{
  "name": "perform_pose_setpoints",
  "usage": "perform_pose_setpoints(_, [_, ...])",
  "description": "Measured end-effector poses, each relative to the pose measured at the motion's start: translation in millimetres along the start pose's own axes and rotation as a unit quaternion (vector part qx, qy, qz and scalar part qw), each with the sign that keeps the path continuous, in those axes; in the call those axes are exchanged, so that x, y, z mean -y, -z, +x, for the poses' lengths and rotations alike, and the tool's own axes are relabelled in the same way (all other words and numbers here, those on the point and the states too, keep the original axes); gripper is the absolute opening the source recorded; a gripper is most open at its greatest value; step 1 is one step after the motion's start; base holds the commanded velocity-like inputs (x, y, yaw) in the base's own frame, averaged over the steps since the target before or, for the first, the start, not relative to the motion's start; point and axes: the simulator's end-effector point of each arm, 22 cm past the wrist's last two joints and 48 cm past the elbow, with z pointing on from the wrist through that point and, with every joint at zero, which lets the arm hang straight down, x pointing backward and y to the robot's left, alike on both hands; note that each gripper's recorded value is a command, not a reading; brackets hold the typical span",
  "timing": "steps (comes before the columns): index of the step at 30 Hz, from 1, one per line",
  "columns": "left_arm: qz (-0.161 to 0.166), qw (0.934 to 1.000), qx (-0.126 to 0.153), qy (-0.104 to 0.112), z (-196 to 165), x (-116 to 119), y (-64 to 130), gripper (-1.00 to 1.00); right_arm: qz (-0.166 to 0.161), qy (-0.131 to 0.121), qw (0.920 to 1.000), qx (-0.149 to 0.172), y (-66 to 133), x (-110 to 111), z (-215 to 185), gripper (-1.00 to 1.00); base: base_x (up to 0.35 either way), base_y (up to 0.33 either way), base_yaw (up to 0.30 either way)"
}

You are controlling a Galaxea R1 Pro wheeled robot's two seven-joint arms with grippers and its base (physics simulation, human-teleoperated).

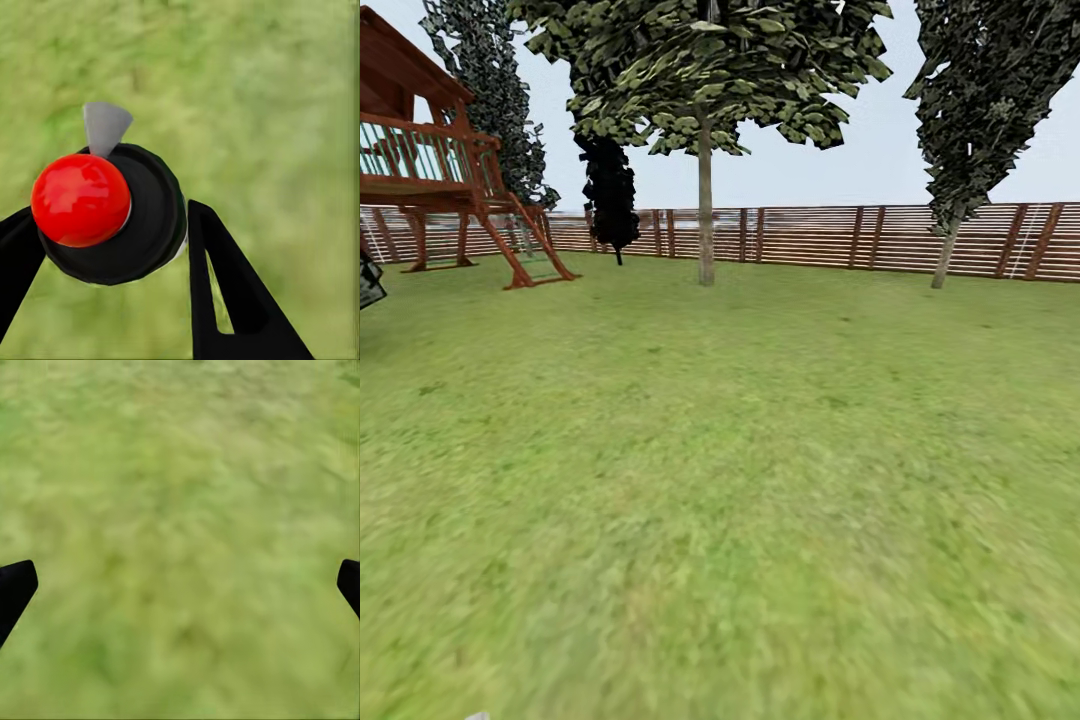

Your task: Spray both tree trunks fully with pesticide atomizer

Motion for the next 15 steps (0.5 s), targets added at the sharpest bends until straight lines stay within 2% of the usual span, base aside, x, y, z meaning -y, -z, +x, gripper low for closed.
perform_pose_setpoints(15, [0.0, 1.0, 0.0, 0.001, -0.3, 0.0, -0.1, -1.0, 0.0, 0.0, 1.0, 0.0, 0.0, 0.0, 0.0, 1.0, 0.342, 0.0, 0.0])
